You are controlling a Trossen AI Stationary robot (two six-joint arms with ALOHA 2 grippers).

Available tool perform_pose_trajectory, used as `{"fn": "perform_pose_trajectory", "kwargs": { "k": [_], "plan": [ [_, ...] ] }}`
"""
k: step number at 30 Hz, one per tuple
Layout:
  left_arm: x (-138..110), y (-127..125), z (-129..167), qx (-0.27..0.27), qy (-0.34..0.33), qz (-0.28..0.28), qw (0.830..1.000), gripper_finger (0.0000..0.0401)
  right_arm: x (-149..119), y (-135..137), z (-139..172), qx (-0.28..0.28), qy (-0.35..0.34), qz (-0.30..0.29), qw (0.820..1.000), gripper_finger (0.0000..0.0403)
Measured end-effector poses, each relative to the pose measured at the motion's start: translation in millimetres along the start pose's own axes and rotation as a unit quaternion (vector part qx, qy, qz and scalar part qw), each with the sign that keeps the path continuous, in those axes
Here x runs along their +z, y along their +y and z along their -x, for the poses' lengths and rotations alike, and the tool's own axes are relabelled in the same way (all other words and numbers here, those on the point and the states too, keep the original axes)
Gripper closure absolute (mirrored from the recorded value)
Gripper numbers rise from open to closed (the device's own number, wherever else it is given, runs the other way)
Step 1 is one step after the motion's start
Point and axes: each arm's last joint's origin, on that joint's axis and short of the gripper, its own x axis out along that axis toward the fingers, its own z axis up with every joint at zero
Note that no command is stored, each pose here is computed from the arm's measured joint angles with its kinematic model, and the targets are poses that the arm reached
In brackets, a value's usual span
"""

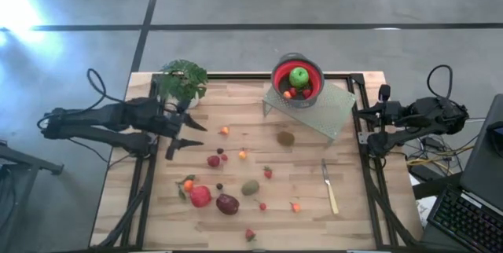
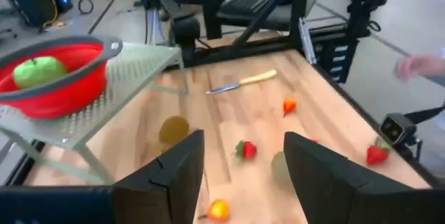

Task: Pick & Place Fruit
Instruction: Put the red pomegranate into the red strainer bowl

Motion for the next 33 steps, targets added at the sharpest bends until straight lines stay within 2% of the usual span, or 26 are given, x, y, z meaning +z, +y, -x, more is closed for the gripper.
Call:
{"fn": "perform_pose_trajectory", "kwargs": {
  "k": [12, 19, 26, 33],
  "plan": [
    [-24, -2, -26, 0.025, 0.142, 0.022, 0.989, 0.0195, 0, 0, 0, 0.000, 0.000, 0.000, 1.000, 0.0394],
    [-39, 0, -40, 0.052, 0.229, 0.031, 0.972, 0.0195, 0, 0, 0, 0.000, 0.000, 0.000, 1.000, 0.0394],
    [-52, 0, -57, 0.062, 0.291, 0.084, 0.951, 0.0197, 0, 0, 0, 0.000, 0.000, 0.000, 1.000, 0.0394],
    [-66, -1, -77, 0.046, 0.346, 0.093, 0.932, 0.0197, 0, 0, 0, 0.000, 0.000, 0.000, 1.000, 0.0394]
  ]
}}
